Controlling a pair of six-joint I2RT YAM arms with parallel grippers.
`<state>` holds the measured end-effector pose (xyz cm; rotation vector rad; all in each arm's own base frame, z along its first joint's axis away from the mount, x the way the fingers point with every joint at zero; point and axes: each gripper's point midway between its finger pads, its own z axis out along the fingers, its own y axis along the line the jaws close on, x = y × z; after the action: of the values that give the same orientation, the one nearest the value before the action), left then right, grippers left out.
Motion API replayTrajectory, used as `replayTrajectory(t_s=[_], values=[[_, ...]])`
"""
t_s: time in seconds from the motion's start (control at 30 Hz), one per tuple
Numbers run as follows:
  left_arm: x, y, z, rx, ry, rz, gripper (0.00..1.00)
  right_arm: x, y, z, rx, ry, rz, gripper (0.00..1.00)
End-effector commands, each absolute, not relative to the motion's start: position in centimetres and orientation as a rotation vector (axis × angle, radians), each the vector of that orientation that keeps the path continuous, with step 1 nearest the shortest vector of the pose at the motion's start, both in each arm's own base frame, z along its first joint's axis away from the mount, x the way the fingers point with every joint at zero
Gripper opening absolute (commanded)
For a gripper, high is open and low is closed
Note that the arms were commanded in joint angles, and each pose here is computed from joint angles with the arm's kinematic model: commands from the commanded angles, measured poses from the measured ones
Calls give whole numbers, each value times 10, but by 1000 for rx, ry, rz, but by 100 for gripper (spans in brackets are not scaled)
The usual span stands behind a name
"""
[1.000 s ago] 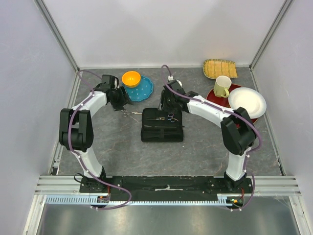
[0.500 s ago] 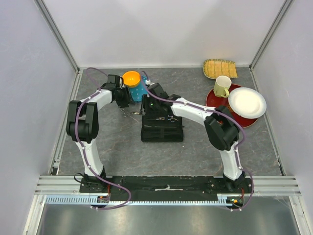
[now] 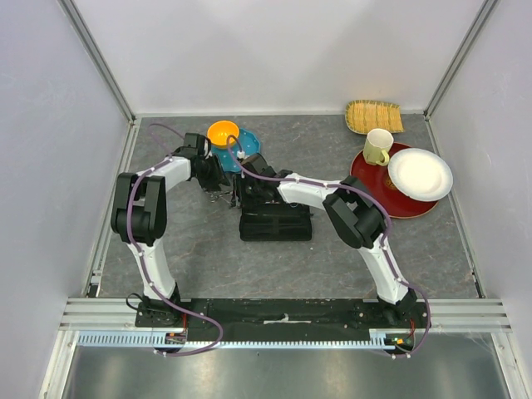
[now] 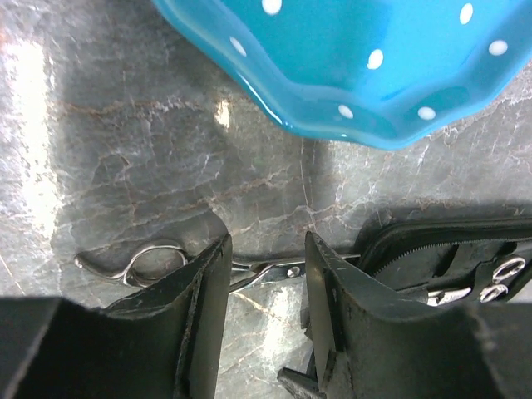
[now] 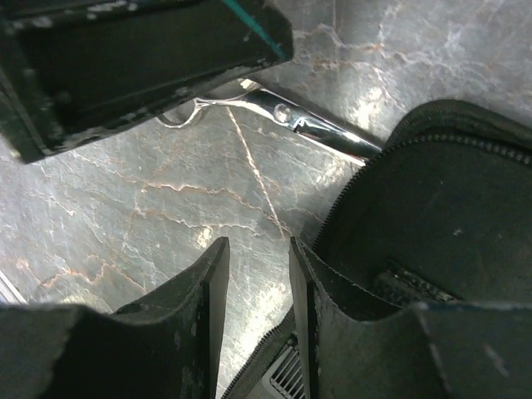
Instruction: Sort the hair-cutting tools
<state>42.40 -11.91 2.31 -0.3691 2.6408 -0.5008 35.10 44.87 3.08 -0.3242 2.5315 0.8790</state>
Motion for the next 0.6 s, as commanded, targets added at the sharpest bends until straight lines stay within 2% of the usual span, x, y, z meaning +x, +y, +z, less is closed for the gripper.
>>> replayTrajectory(t_s=[0.0, 0.17, 0.3, 0.57], values=[[379, -119, 7, -434, 2797, -481, 49, 354, 426, 38, -291, 2526, 775, 43], [348, -118, 2, -453, 2870, -495, 50, 357, 375, 26, -165, 2613, 572, 44], [329, -123, 13, -461, 2870, -553, 51, 360, 347, 24, -87, 2657, 517, 44], [298, -152, 26, -397, 2854, -799, 51, 365, 364, 49, -142, 2620, 557, 46]])
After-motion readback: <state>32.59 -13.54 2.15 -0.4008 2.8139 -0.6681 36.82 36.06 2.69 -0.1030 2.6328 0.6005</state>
